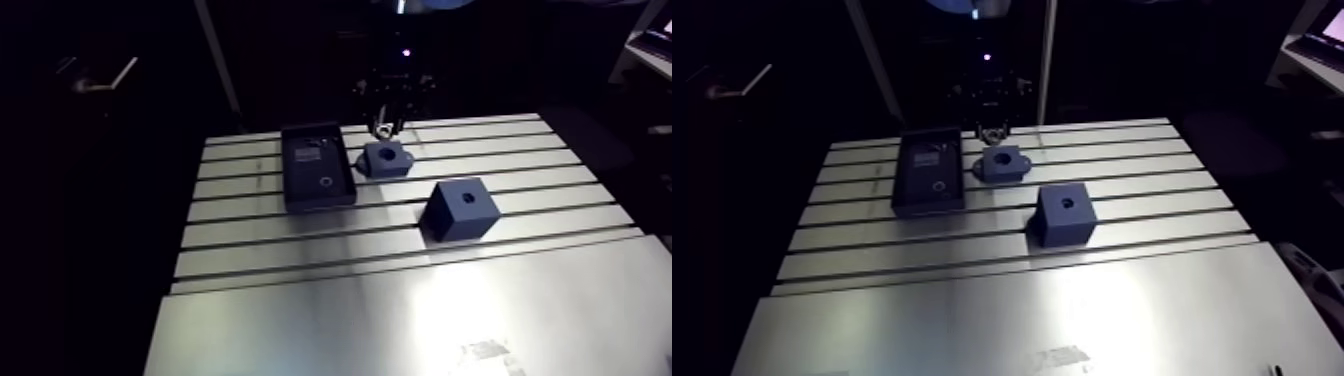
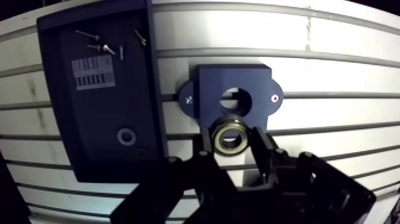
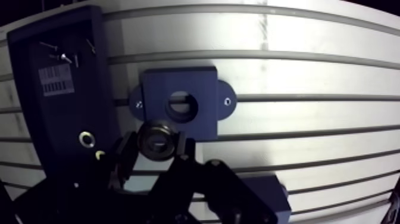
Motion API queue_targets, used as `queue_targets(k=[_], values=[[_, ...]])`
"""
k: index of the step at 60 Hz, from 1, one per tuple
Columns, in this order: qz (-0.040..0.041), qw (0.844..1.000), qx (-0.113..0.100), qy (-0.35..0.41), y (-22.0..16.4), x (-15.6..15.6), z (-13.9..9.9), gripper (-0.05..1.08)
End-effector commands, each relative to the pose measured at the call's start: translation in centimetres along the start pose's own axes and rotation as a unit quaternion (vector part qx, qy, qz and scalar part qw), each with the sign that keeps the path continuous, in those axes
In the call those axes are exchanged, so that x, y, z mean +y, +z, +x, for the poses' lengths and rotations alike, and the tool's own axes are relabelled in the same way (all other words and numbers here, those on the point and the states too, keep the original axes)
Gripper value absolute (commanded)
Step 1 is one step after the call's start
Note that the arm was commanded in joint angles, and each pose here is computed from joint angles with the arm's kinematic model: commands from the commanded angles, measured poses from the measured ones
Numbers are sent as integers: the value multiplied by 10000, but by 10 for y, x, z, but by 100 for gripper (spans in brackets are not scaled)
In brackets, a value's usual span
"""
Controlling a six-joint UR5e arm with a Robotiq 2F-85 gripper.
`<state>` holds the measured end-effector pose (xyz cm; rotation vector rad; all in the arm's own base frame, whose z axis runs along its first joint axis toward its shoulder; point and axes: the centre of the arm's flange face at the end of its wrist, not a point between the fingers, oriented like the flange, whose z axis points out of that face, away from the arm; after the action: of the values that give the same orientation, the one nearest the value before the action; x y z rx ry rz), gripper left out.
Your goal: Pick up the bearing and press it into the housing until flush.
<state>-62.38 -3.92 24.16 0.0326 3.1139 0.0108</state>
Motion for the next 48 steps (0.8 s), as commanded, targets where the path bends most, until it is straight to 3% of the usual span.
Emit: queue_targets(k=[1,27,48], values=[[-3,10000,-43,35,7,11,0,63],[9,9998,-181,50,29,13,4,63],[-40,9998,-173,49,36,14,10,64]])
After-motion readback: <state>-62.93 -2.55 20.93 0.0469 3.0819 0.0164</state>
